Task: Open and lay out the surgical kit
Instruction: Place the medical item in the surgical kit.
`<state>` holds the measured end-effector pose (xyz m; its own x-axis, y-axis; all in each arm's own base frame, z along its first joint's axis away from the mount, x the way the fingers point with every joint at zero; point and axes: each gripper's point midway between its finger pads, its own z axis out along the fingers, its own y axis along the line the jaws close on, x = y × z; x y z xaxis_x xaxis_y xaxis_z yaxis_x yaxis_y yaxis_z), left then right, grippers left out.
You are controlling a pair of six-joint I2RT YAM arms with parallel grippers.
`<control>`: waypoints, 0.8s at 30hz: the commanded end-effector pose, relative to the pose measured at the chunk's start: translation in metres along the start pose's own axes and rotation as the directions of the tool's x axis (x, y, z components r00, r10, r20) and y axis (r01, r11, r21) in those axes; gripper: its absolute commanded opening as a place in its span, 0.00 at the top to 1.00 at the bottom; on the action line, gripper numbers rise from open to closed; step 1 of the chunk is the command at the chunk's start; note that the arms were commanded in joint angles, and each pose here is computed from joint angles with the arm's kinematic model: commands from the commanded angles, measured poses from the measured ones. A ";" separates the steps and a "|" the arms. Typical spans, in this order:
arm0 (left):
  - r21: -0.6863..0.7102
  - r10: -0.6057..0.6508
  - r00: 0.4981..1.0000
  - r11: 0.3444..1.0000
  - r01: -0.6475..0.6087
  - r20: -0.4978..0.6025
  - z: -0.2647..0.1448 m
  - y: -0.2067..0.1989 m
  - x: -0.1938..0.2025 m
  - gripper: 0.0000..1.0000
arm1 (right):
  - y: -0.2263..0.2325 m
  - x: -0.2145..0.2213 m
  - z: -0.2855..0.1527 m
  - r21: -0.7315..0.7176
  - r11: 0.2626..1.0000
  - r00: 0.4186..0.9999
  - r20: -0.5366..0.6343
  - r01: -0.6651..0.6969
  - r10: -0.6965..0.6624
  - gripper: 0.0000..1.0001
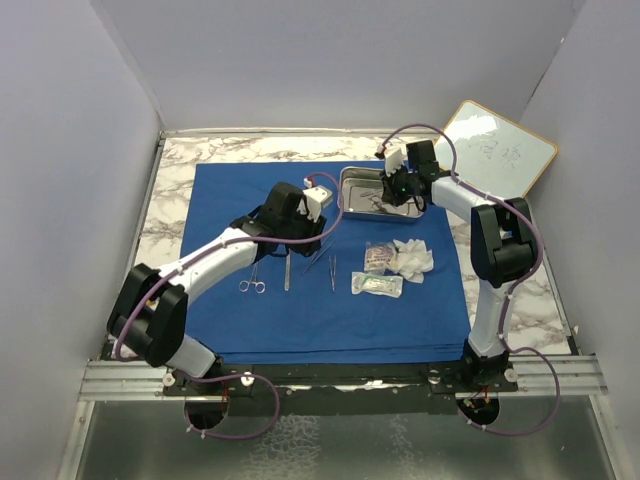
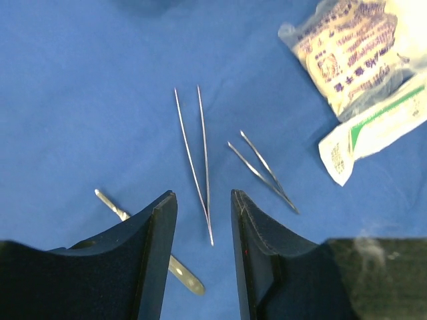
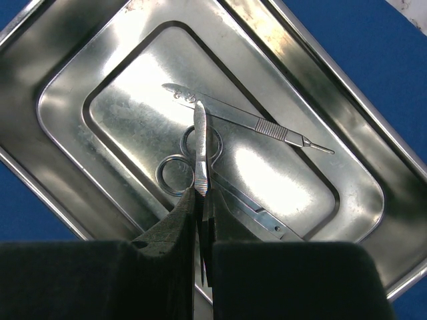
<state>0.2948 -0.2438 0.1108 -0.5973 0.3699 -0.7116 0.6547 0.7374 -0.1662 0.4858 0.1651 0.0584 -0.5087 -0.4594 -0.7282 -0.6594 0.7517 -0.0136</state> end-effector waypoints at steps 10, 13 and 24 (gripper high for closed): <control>0.013 0.105 0.987 0.995 -0.104 -0.122 0.047 0.014 -0.017 0.59 | -0.007 -0.024 -0.019 0.035 0.999 0.998 0.056 0.039 -0.040 0.99; 0.024 0.096 0.985 0.995 -0.094 -0.146 0.056 0.014 -0.013 0.59 | -0.007 -0.024 -0.020 0.037 0.999 0.998 0.056 0.039 -0.041 0.99; 0.019 0.069 0.972 0.998 -0.067 -0.225 0.079 0.020 0.004 0.64 | -0.007 -0.022 -0.022 0.040 0.998 0.997 0.060 0.041 -0.043 0.99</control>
<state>0.3393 -0.2684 0.0528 -0.6406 0.5268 -0.5587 0.6956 0.7062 -0.1316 0.4863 0.1645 0.0719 -0.4842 -0.4622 -0.7429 -0.6630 0.7479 -0.0332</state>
